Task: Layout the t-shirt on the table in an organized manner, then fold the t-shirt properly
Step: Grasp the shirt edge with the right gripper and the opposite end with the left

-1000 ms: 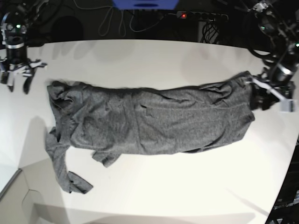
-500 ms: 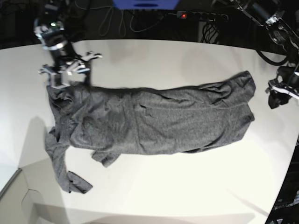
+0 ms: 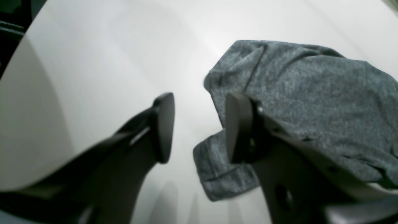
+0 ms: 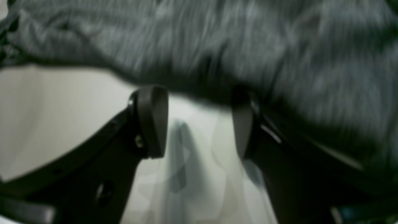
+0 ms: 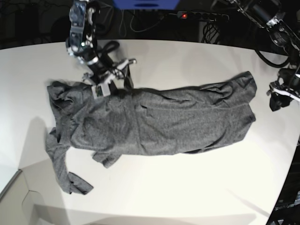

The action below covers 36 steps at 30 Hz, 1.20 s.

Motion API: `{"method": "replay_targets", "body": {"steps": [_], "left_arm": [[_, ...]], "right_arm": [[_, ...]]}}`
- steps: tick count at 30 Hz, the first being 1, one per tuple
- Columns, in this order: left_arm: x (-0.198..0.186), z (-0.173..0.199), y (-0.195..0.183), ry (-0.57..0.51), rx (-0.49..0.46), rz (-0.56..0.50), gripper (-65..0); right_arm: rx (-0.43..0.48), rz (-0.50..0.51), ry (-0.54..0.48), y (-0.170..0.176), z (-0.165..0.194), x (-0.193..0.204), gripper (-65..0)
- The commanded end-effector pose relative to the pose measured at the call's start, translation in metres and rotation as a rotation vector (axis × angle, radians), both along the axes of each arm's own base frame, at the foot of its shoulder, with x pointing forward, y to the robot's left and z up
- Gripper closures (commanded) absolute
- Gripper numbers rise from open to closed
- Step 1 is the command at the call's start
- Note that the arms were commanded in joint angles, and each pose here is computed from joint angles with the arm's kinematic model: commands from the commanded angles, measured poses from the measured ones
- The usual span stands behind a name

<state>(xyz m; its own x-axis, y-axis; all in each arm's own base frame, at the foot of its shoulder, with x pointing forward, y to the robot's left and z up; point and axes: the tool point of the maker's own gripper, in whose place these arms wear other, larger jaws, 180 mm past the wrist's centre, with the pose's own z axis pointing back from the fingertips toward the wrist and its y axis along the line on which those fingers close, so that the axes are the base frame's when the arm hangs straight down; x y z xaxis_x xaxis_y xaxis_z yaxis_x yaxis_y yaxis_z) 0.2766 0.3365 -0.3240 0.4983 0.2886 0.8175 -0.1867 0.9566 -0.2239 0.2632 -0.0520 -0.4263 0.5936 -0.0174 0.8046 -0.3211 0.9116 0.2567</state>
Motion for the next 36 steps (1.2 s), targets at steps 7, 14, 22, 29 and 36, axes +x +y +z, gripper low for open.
{"method": "replay_targets", "body": {"steps": [7,14,22,29,36], "left_arm": [[-0.004,-0.009,0.010,0.049,0.044,0.017,-26.6],[-0.006,-0.019,0.010,0.073,0.025,0.020,-26.6],[-0.005,-0.015,0.010,0.066,0.034,0.019,-26.6],[-0.003,-0.018,0.003,0.057,0.011,0.019,-26.6],[0.013,-0.027,-0.036,0.074,-0.010,-0.091,-26.6]], "right_arm": [[-0.001,-0.001,-0.046,0.000,0.013,0.025,-33.3],[-0.010,0.001,-0.114,-0.003,0.033,0.052,-30.2],[-0.054,0.005,-0.246,-0.012,0.078,0.078,0.0],[-0.121,0.016,-0.505,-0.011,0.179,0.091,0.0],[-0.195,0.049,-0.520,-0.005,0.208,0.092,0.0]]}}
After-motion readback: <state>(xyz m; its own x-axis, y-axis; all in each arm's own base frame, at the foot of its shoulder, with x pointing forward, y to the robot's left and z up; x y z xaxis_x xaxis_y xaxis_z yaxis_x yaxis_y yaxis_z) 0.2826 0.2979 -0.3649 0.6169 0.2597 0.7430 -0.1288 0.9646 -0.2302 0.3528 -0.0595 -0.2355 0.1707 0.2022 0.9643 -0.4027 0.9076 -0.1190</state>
